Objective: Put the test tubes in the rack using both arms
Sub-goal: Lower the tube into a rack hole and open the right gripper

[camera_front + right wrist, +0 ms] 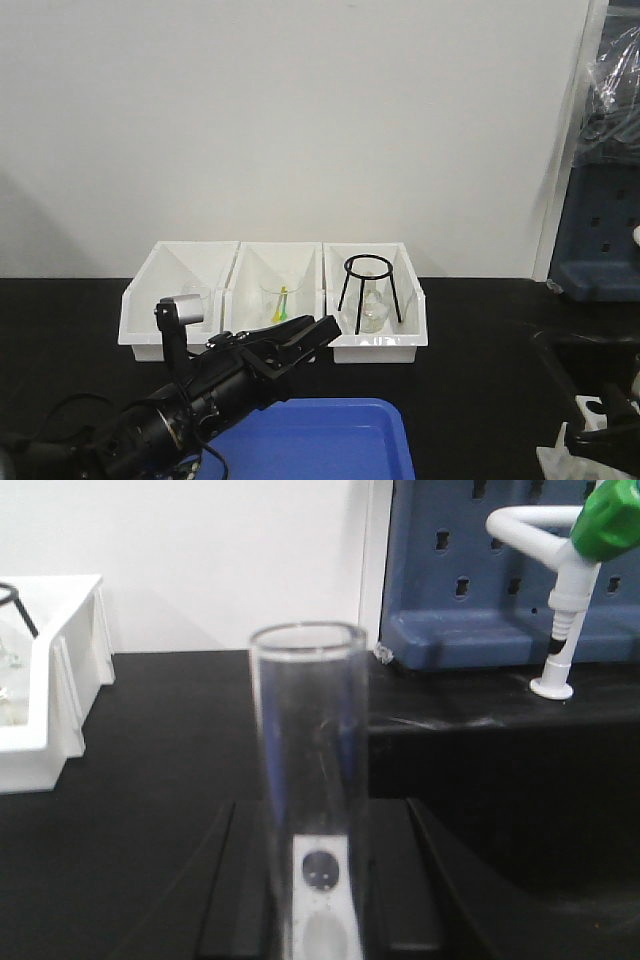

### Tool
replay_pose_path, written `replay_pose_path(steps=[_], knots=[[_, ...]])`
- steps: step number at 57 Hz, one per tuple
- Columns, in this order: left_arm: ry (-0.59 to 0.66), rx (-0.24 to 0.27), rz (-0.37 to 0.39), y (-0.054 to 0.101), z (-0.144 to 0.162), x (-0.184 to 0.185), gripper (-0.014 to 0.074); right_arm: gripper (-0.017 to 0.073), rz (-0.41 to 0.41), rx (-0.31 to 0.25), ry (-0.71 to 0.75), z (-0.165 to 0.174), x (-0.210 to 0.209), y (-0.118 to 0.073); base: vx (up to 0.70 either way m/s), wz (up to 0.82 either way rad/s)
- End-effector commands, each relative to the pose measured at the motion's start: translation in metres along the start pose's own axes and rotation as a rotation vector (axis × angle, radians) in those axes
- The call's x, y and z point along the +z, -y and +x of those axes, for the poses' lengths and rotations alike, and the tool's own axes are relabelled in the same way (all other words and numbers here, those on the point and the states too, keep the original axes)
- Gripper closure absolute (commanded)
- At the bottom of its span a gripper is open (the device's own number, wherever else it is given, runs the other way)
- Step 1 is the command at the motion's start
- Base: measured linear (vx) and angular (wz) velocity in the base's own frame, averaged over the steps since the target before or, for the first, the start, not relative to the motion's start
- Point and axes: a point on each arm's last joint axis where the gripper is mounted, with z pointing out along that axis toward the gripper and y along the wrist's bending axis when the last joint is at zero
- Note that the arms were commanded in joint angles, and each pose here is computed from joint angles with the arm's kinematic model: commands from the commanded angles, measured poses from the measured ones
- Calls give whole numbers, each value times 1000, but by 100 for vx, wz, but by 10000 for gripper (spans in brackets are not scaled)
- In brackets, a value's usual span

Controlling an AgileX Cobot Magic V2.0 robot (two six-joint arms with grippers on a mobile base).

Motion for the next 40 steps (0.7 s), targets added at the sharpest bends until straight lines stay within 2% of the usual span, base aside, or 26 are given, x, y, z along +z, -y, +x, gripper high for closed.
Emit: replay_pose_path(steps=[1,11,21,31,40], knots=[[119,11,86,19,-27,2,183,566,3,-11,135,-11,-5,2,0,0],[119,11,86,19,-27,2,183,564,12,-33,157,2,-14,2,0,0],[119,11,86,19,-27,2,183,559,17,-117,133,9,-11,2,0,0],[119,11,86,19,-27,2,183,535,13,-90,114,12,-11,2,0,0],[119,11,86,19,-27,2,183,465,12,-35,109,13,-10,2,0,0]])
